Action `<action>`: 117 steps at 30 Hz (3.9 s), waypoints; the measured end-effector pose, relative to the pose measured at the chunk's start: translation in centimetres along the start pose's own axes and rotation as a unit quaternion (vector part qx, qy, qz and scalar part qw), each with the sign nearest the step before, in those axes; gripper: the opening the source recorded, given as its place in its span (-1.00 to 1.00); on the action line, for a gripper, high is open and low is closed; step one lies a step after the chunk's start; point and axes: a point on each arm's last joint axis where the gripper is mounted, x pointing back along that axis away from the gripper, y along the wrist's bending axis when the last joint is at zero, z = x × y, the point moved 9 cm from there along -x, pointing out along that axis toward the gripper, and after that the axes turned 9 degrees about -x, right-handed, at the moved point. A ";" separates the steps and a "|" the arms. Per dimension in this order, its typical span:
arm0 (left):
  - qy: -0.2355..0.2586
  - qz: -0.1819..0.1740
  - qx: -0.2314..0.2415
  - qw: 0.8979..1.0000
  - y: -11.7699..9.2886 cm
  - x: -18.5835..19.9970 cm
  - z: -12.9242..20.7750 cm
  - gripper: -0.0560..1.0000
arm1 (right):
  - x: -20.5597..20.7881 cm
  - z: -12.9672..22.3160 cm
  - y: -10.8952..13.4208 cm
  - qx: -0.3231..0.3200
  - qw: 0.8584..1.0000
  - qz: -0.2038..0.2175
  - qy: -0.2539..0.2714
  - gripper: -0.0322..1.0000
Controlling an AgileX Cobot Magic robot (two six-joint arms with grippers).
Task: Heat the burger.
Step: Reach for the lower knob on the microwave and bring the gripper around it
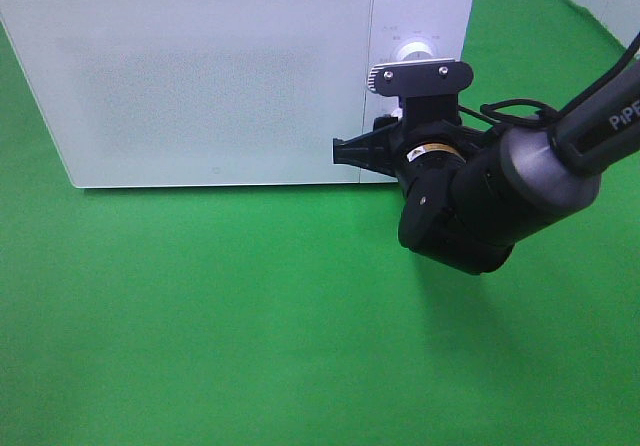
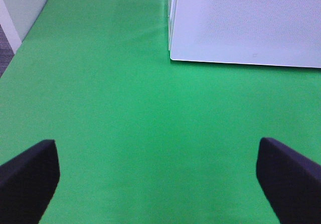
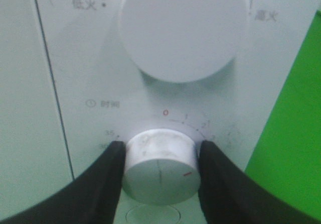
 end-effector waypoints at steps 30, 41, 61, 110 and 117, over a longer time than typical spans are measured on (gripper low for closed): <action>0.000 0.000 0.000 1.000 0.0 0.0 0.0 0.98 | 0.1 -0.1 0.1 -0.228 0.973 -0.019 -0.018 -0.11; 0.000 0.000 0.000 1.000 0.0 0.0 0.0 0.98 | 0.2 0.0 0.3 -0.498 0.866 -0.041 -0.013 -0.10; 0.000 0.000 0.000 1.000 0.0 0.0 0.0 0.98 | 0.2 0.1 0.4 -0.740 0.671 -0.050 0.007 -0.09; 0.000 0.000 0.000 1.000 0.0 0.0 0.0 0.98 | 0.8 -0.7 0.2 -0.706 0.707 -0.047 -0.003 0.21; 0.000 0.000 0.000 1.000 0.0 0.0 0.0 0.98 | 2.9 -1.3 -0.3 -0.672 0.738 -0.065 0.012 0.35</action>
